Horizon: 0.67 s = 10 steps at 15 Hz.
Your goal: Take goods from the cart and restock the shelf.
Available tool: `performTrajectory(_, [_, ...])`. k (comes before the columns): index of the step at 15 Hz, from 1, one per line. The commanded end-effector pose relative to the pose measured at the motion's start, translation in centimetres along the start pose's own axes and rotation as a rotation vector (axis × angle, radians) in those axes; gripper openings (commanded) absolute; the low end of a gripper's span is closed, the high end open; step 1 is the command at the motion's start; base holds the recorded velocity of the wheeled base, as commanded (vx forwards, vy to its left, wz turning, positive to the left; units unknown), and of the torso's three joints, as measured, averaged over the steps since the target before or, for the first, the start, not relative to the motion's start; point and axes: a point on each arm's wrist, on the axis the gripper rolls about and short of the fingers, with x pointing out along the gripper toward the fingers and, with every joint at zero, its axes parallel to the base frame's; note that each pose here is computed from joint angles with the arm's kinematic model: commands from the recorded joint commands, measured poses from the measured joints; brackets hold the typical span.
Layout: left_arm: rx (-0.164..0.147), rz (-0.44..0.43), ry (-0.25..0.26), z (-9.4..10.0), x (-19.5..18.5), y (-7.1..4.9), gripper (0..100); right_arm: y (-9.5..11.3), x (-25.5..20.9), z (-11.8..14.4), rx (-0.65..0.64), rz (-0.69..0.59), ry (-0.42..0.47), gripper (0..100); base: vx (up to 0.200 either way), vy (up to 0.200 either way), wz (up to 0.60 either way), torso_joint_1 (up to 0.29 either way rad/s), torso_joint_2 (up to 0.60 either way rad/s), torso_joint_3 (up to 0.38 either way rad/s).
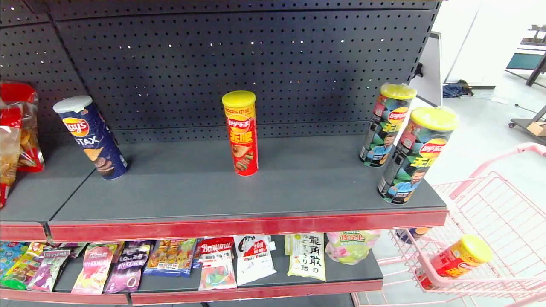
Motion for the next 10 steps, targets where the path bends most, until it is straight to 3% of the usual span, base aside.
performTrajectory(1, [0.001,-0.001,0.0,0.0,0.0,0.0,100,0.0,0.0,0.0,0.002,0.001,0.0,100,0.0,-0.2,0.0,0.007,0.0,0.002])
performTrajectory(3, [-0.001,0.002,-0.001,0.02,0.0,0.0,100,0.0,0.0,0.0,0.001,0.001,0.0,100,0.0,-0.2,0.0,0.005,0.0,0.0])
performTrajectory(8, [-0.001,0.002,0.0,0.0,0.0,0.0,100,0.0,0.0,0.0,-0.001,0.001,0.0,100,0.0,0.0,0.0,0.0,0.0,0.0])
performTrajectory(10, [-0.001,0.002,0.0,0.0,0.0,0.0,100,0.0,0.0,0.0,0.001,0.001,0.0,100,0.0,0.0,-0.6,0.005,0.0,-0.002])
